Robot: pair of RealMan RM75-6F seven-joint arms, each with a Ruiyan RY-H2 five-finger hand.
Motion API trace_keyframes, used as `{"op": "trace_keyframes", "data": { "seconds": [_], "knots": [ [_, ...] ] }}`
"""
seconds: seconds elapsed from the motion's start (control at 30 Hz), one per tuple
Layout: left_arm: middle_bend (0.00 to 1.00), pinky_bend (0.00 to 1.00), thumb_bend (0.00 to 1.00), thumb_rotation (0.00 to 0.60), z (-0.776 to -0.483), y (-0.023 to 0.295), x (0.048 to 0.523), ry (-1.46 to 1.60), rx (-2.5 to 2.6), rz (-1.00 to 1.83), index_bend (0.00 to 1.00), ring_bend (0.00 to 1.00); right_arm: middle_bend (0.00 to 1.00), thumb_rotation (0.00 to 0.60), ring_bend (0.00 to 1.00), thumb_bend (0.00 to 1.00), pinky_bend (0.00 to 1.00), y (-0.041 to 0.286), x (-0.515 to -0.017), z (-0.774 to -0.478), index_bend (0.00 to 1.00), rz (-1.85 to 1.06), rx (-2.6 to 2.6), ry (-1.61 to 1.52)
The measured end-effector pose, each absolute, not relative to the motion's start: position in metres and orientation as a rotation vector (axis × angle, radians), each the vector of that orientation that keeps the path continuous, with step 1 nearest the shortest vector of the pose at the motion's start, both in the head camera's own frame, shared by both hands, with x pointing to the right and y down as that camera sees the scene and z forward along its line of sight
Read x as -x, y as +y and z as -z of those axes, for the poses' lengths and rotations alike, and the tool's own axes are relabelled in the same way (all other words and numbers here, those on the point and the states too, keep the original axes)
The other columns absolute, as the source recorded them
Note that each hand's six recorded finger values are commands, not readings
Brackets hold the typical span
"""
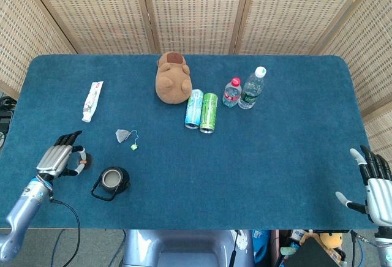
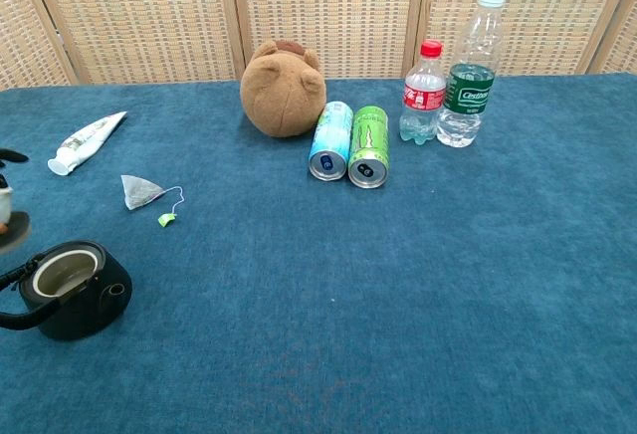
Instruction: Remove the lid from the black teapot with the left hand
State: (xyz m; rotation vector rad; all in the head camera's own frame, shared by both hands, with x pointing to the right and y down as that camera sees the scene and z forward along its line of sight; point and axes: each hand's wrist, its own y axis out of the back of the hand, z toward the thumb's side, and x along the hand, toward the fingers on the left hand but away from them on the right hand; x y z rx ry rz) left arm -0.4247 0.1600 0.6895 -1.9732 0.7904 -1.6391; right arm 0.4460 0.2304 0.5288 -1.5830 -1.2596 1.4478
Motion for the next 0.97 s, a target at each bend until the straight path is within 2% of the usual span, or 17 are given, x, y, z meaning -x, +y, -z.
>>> {"op": "trace_keyframes", "data": {
  "seconds": [0.1,0.13,0.23,0.27,0.37,0.53,0.6,0.73,0.87,0.97],
  "knots": [
    [0.00,0.00,0.40,0.600,-0.699,0.164,0.420,0.786,1.998,1.636,0.57,0.00,0.00,0.600,0.00,0.00,0.00,0.230,-0.447,-0.529,0.00,-1.450,1.583,-1.261],
    [0.00,0.00,0.40,0.600,-0.701,0.164,0.419,0.788,2.003,1.633,0.49,0.00,0.00,0.600,0.00,0.00,0.00,0.230,-0.447,-0.529,0.00,-1.450,1.583,-1.262],
    [0.00,0.00,0.40,0.600,-0.707,0.166,0.415,0.794,2.020,1.634,0.08,0.00,0.00,0.600,0.00,0.00,0.00,0.230,-0.447,-0.529,0.00,-1.450,1.583,-1.264],
    [0.00,0.00,0.38,0.600,-0.708,0.167,0.415,0.796,2.026,1.635,0.01,0.00,0.00,0.600,0.00,0.00,0.00,0.230,-0.448,-0.529,0.00,-1.450,1.583,-1.264],
    [0.00,0.00,0.33,0.600,-0.702,0.166,0.412,0.809,2.036,1.616,0.00,0.00,0.00,0.600,0.00,0.00,0.00,0.230,-0.448,-0.528,0.00,-1.447,1.583,-1.266],
    [0.00,0.00,0.33,0.600,-0.674,0.160,0.409,0.896,2.059,1.534,0.00,0.00,0.00,0.600,0.00,0.00,0.00,0.230,-0.447,-0.527,0.00,-1.442,1.586,-1.268],
    [0.00,0.00,0.31,0.600,-0.655,0.155,0.409,0.966,2.061,1.470,0.00,0.00,0.00,0.600,0.00,0.00,0.00,0.230,-0.447,-0.527,0.00,-1.440,1.586,-1.268],
    [0.00,0.00,0.22,0.600,-0.614,0.149,0.421,1.072,1.987,1.363,0.00,0.00,0.00,0.600,0.00,0.00,0.00,0.231,-0.445,-0.528,0.00,-1.441,1.599,-1.266],
    [0.00,0.00,0.18,0.600,-0.569,0.159,0.434,1.173,1.890,1.305,0.00,0.00,0.00,0.600,0.00,0.00,0.00,0.232,-0.444,-0.529,0.00,-1.444,1.608,-1.259],
    [0.00,0.00,0.17,0.600,-0.550,0.169,0.442,1.169,1.791,1.306,0.00,0.00,0.00,0.600,0.00,0.00,0.00,0.232,-0.443,-0.529,0.00,-1.442,1.608,-1.253]
  ]
}}
